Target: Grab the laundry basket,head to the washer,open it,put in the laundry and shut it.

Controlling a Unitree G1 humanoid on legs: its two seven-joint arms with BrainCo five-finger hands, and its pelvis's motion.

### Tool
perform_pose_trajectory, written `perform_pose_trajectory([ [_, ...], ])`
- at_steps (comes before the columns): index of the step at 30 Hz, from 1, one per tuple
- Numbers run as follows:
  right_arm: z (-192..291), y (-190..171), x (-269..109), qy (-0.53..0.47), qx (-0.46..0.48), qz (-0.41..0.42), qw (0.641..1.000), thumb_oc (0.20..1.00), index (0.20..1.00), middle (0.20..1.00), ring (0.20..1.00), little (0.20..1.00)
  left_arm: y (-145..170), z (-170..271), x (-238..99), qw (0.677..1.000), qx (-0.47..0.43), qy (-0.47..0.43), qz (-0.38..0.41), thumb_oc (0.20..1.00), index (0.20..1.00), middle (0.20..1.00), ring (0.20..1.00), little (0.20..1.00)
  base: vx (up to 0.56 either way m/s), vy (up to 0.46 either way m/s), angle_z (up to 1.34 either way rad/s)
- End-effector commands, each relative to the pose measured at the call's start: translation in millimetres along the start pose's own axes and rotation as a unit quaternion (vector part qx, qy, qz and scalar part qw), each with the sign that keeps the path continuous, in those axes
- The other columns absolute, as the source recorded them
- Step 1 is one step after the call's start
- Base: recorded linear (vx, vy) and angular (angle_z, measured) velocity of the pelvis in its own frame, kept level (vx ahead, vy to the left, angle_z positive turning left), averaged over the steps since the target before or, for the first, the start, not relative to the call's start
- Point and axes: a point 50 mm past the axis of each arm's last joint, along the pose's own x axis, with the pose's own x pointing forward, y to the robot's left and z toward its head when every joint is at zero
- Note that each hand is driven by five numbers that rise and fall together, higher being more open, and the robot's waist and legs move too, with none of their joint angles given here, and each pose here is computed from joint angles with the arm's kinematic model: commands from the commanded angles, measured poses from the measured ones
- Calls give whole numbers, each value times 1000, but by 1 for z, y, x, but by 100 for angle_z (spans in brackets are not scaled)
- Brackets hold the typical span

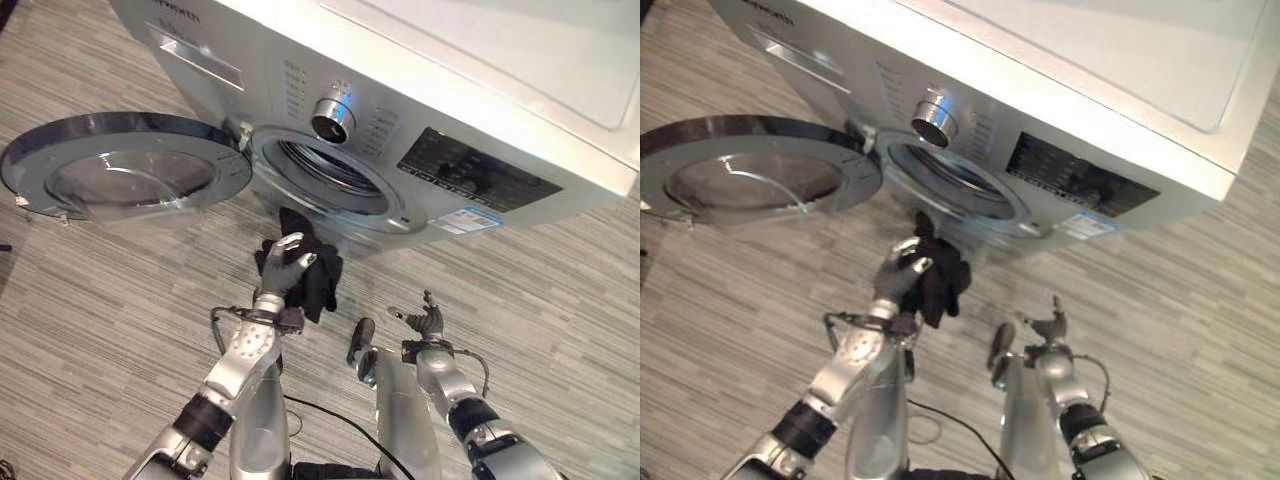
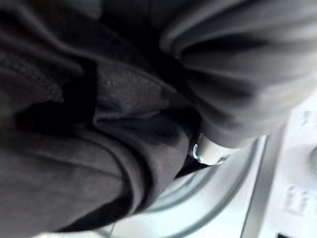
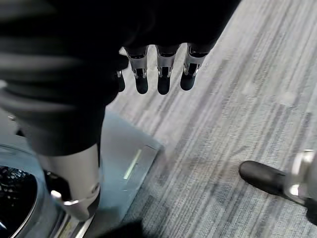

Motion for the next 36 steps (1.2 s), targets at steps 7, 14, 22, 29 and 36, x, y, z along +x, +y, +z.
perform_pose_trajectory([
  [7,-9,-2,-9,-4,-1,-29,1000,1000,1000,1000,1000,1000,-13,40,29,994,-8,-98,39,200,200,200,200,200,3,-1,0],
  [14,-16,5,-14,5,-9,-15,1000,1000,1000,1000,1000,1000,-4,44,51,990,6,-95,103,200,200,200,200,200,2,10,-5],
  [22,-65,-18,-28,74,-85,-33,993,1000,1000,1000,1000,1000,8,72,74,980,-12,-127,154,200,200,200,200,200,10,4,-6],
  [29,-62,-20,-28,51,-112,-13,992,1000,1000,1000,1000,1000,23,127,103,959,-68,-183,205,200,200,200,200,200,14,15,-9],
  [36,-35,-17,-19,-7,-97,6,995,1000,1000,1000,1000,1000,75,196,119,923,-94,-234,291,200,200,200,200,200,13,43,-15],
])
